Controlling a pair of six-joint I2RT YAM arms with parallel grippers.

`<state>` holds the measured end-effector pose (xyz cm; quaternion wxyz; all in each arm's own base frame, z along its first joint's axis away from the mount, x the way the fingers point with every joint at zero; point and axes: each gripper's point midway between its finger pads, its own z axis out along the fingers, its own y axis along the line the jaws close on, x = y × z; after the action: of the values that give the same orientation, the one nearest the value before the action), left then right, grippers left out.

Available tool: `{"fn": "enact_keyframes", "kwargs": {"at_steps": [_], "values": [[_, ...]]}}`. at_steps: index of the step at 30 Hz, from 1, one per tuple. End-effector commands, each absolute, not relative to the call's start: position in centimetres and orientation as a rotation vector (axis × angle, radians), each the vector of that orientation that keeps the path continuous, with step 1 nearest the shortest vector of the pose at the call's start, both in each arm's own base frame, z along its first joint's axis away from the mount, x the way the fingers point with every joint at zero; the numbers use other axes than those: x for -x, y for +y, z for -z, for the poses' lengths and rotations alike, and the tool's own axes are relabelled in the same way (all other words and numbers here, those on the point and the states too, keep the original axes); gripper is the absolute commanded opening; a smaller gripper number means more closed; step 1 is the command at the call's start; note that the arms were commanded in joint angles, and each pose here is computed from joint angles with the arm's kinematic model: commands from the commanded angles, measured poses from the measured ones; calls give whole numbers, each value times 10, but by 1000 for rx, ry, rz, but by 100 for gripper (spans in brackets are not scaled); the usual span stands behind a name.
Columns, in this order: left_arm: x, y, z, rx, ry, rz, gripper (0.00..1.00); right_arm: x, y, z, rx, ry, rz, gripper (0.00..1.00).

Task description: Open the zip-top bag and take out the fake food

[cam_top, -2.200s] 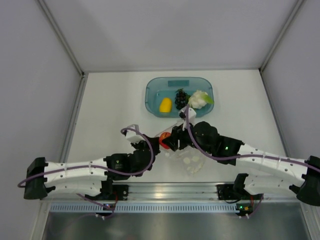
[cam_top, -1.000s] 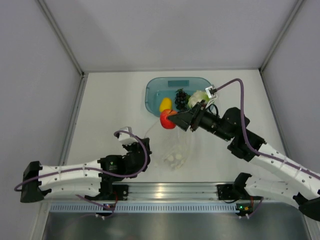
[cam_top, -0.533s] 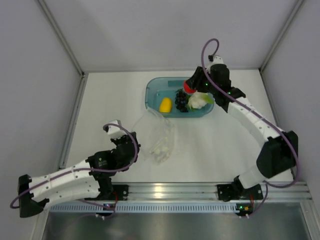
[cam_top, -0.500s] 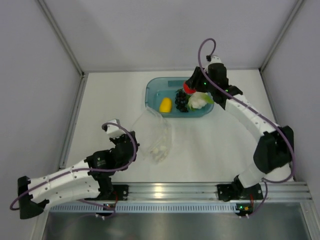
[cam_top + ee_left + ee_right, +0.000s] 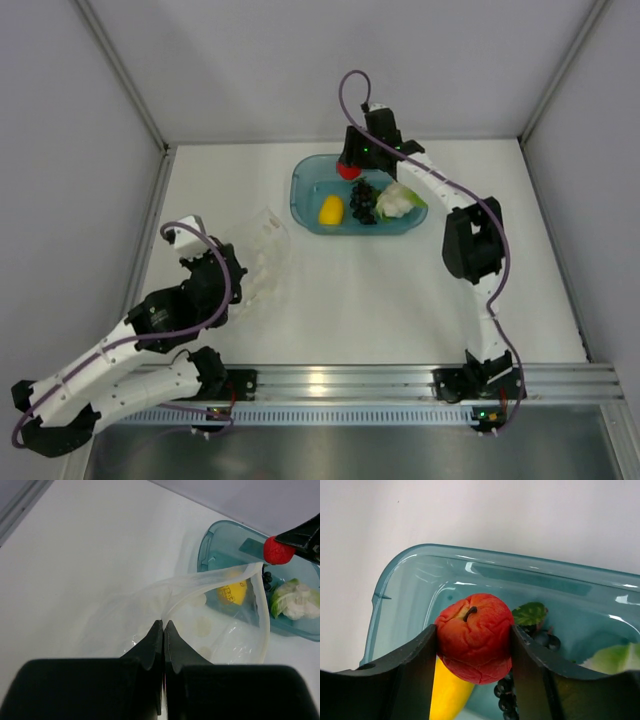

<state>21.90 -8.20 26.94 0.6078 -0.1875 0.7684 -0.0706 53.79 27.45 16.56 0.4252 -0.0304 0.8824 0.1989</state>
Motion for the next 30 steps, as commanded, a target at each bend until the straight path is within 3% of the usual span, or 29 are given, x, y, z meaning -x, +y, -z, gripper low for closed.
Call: {"fn": "enact_keyframes", "kwargs": {"at_steps": [1, 4, 5, 6, 18, 23, 30], "values": [[-219, -66, -272, 406, 1792, 30, 0, -542, 313, -188, 176, 2147, -512, 54], [-223, -58, -267, 435, 1809, -46, 0, -543, 326, -185, 195, 2144, -515, 80], [-224, -54, -266, 450, 1810, -66, 0, -543, 328, -185, 200, 2142, -517, 95], [-226, -47, -263, 480, 1811, -98, 0, -542, 328, -188, 207, 2134, -514, 99], [-245, 16, -264, 772, 1727, -384, 0, -486, 258, -273, 142, 1990, -445, 99], [-263, 29, -274, 843, 1676, -495, 0, -451, 196, -242, -2, 2095, -443, 99], [-298, 63, -253, 936, 1680, -767, 0, -375, 136, -258, -3, 2066, -288, 100]]}}
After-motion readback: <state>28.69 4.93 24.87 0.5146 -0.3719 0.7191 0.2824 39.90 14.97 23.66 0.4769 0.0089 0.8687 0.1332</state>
